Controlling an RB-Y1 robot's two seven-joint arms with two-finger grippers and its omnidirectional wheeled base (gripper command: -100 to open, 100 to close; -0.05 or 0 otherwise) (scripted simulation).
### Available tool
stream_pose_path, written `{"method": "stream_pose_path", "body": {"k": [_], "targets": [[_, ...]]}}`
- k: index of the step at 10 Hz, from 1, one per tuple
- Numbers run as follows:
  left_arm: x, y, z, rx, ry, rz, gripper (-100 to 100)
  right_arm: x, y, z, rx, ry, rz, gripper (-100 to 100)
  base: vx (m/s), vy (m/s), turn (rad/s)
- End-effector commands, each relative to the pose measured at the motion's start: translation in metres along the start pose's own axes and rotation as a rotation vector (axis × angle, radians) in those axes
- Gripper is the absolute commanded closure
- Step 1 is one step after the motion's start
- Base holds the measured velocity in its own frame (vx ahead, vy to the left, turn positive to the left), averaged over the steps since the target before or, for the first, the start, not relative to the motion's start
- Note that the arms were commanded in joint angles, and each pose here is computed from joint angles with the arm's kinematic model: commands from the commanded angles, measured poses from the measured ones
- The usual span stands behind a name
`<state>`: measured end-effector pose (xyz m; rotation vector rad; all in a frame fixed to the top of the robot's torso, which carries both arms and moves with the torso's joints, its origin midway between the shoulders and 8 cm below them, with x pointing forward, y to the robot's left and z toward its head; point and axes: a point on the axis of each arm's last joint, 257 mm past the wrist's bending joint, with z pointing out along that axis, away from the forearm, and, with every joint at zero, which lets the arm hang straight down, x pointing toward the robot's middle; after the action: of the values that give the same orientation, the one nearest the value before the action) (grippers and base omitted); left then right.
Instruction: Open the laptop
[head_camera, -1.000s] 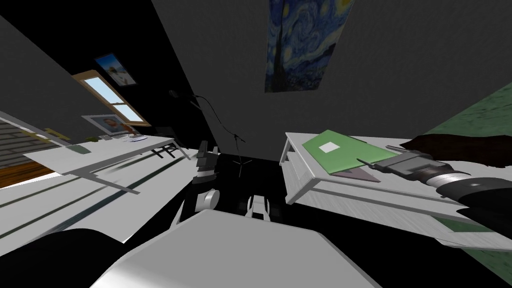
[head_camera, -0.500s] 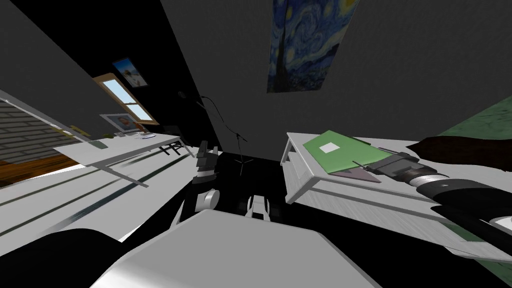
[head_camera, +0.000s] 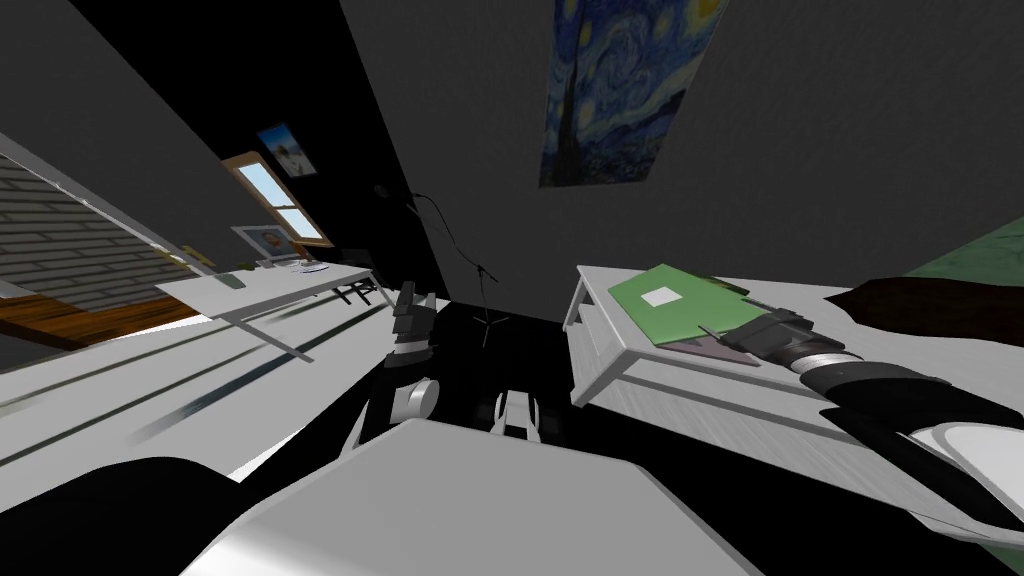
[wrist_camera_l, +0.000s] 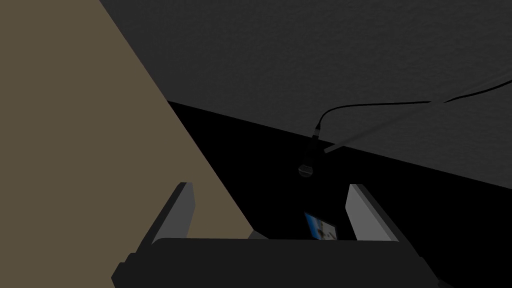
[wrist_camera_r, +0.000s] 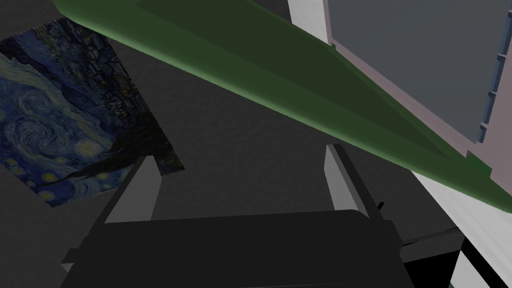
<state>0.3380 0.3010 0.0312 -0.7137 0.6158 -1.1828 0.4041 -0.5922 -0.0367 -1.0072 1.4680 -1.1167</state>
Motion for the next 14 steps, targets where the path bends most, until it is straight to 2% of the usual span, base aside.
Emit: {"method": "stream_pose_path", "body": {"k": [1,7,14], "targets": [[0.0,0.0,0.0,0.0,0.0,0.0,0,0.002,0.014,0.001,0.008,0.019,-0.077,-100,-0.041,-0.025,0.067],[0.0,0.0,0.0,0.0,0.0,0.0,0,-0.004,0.036,0.003,0.042,0.05,-0.24,-100,-0.05,-0.021,0.06],[0.0,0.0,0.0,0.0,0.0,0.0,0,-0.014,0.052,0.004,0.076,0.072,-0.385,-100,-0.04,-0.014,0.045]]}}
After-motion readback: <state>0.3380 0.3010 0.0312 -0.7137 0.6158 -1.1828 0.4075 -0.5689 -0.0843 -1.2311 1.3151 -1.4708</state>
